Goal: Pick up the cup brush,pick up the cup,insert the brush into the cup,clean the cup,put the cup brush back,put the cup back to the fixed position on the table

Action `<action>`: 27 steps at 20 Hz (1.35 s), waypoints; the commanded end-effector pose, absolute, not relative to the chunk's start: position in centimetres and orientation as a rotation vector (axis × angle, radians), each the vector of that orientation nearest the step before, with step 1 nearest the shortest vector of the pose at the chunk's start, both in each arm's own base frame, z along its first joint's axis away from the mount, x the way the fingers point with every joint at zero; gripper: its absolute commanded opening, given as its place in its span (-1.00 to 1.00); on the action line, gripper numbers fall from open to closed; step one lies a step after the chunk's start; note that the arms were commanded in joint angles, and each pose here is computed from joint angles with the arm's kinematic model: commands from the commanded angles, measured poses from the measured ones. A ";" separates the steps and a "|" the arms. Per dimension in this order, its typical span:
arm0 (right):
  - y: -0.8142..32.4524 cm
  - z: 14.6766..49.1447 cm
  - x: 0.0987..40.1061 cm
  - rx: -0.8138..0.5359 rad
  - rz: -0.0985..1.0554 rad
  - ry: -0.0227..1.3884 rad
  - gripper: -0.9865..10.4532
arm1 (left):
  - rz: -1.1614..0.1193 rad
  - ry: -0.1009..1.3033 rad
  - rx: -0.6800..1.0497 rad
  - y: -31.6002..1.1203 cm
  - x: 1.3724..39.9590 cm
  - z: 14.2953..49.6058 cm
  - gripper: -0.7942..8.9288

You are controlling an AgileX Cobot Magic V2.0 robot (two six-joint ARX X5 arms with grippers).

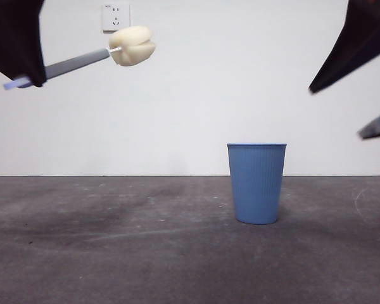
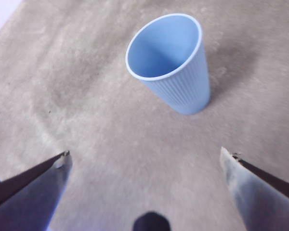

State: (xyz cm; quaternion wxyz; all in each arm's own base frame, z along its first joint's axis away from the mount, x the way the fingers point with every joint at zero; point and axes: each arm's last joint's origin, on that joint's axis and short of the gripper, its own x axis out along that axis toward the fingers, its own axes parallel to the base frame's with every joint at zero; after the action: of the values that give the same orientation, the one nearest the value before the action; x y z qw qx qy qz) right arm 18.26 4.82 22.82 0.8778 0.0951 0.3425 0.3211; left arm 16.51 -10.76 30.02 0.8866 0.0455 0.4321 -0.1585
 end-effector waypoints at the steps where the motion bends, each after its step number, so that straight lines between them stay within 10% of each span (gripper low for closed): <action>1: 5.2 20.5 18.4 0.209 0.653 0.726 0.21 | -0.342 0.900 0.133 -10.4 16.1 30.0 -0.85; 27: 10.7 10.4 24.7 0.015 0.666 0.441 0.21 | -0.366 0.900 0.119 -10.5 16.0 30.1 -0.85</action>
State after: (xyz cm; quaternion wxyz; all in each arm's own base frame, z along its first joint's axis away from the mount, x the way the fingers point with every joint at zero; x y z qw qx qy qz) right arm 24.79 10.66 10.61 0.9217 0.0103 0.2131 0.3241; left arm 15.99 -10.49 30.21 0.8818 0.0552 0.4349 -0.1739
